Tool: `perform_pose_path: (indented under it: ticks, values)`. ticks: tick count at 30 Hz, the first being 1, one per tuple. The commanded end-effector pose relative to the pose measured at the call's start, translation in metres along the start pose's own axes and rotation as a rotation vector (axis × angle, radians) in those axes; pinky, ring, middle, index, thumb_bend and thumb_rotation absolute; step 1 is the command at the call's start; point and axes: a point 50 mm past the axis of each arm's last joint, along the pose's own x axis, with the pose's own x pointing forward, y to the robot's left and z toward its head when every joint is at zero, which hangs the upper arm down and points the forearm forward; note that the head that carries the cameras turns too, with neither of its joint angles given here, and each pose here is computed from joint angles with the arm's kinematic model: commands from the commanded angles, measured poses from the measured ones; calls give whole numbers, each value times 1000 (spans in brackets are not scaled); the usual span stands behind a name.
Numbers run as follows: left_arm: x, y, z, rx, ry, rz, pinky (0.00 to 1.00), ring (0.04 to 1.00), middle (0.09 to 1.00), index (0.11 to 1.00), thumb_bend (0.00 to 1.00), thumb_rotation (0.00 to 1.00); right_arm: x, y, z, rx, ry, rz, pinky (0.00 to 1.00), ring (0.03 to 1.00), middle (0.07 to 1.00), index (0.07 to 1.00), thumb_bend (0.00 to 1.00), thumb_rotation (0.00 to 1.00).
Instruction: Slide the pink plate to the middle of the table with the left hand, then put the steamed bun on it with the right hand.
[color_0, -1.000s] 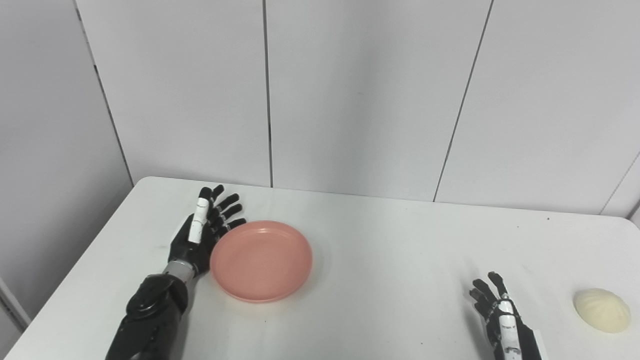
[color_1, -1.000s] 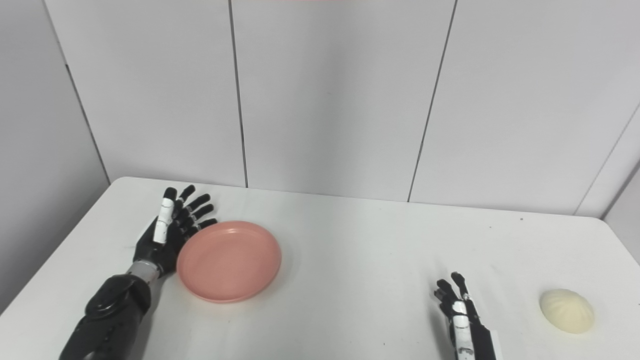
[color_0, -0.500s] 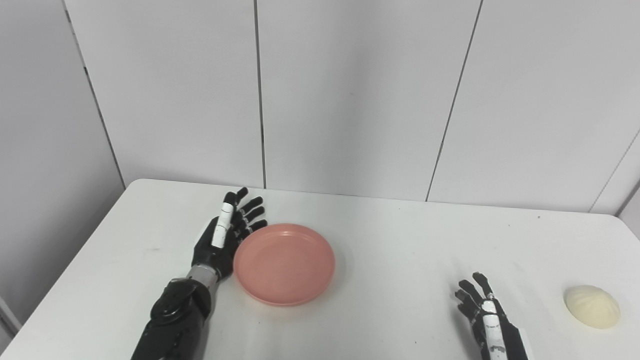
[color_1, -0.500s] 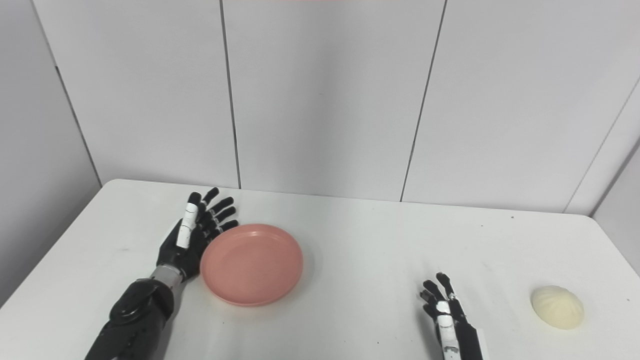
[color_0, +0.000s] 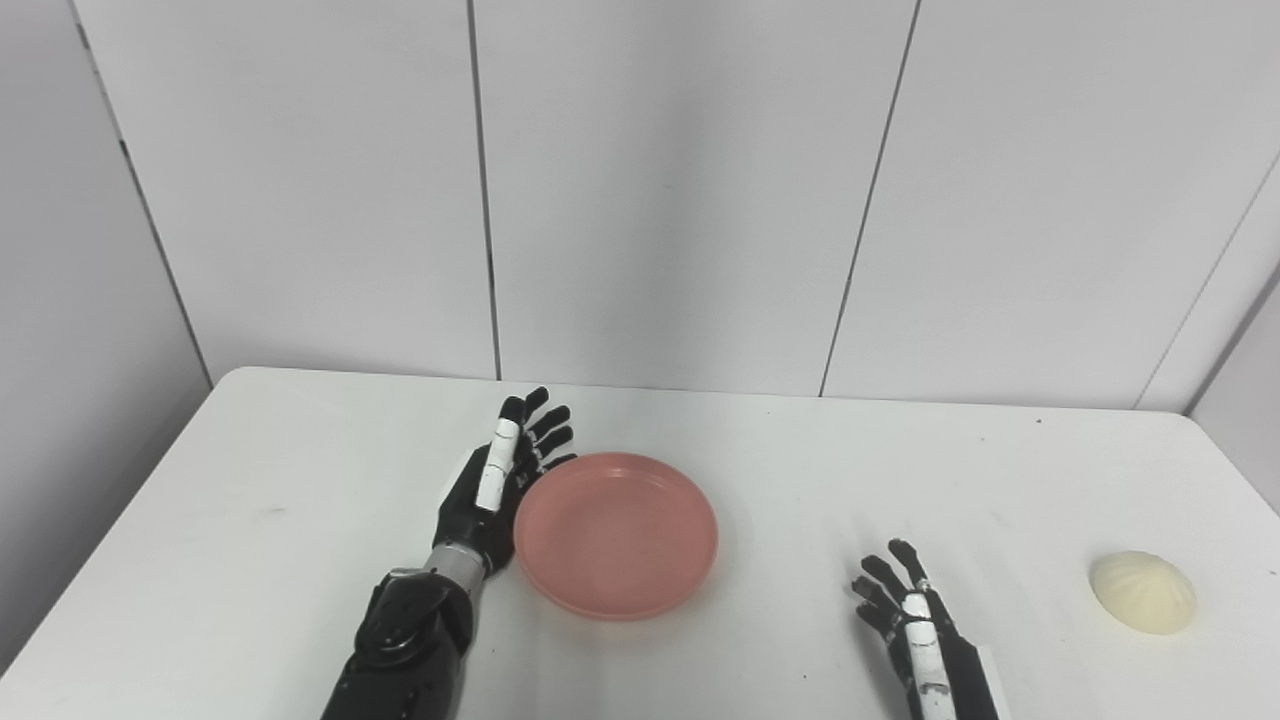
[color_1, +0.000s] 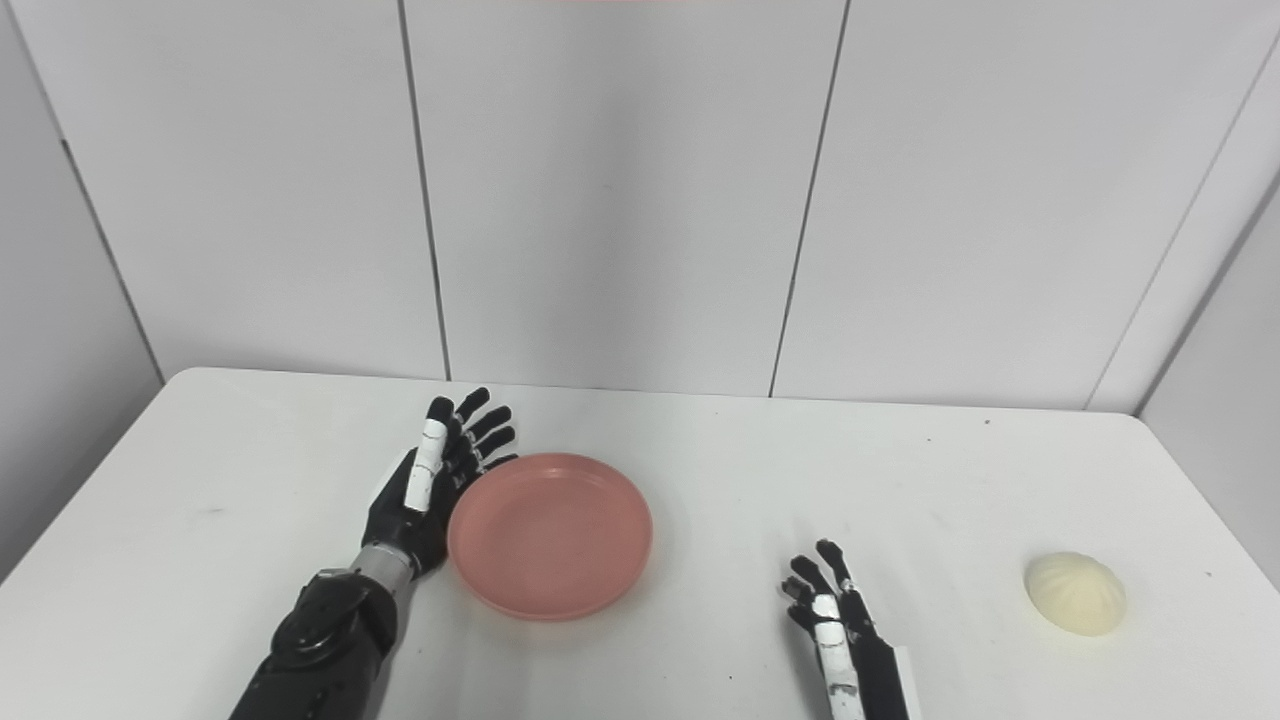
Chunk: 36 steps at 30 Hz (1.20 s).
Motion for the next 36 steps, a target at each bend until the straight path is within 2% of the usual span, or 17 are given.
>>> perform_pose_path:
  ticks: [1,4,7,19,21,24,26,28,31,34,36]
  values:
    - [-16,-3,-31,-20,116,40,833,933,921,949,907,879,2,6,12,-5,-36,2,862,840,857,913,822,924]
    - [-18,-14,-29,-30,101,59,862,944,928,956,895,884,2,9,12,-9,-35,0,860,839,856,915,806,929]
    - [-18,-21,-26,-28,89,68,842,933,927,960,898,888,2,12,12,-15,-36,-2,851,837,860,912,793,926]
    - [-20,-25,-24,-48,67,57,837,910,926,968,921,888,0,21,17,-61,-75,-6,846,852,877,926,804,954]
    - [-20,-24,-25,-50,69,55,830,915,928,978,920,889,0,20,20,-83,-95,-8,848,859,881,927,785,955]
    - [-21,-23,-26,-56,73,59,830,920,923,976,916,888,2,14,25,-200,-163,-18,818,856,889,921,746,979]
    - [-21,-22,-27,-50,73,55,827,924,927,983,909,902,6,6,32,-281,-223,-25,823,857,903,921,762,971]
    - [-20,-22,-27,-58,71,47,840,925,930,988,905,899,14,-6,55,-405,-290,-49,801,852,902,911,818,943]
    - [-18,-22,-28,-70,71,40,850,921,929,981,898,884,20,-21,97,-577,-362,-73,729,822,891,890,816,873]
    - [-17,-22,-29,-71,74,35,852,928,931,978,890,879,22,-34,126,-766,-370,-96,692,833,900,848,847,857]
    - [-15,-21,-31,-72,78,38,866,929,930,976,897,872,21,-45,154,-978,-397,-111,685,852,895,833,865,826]
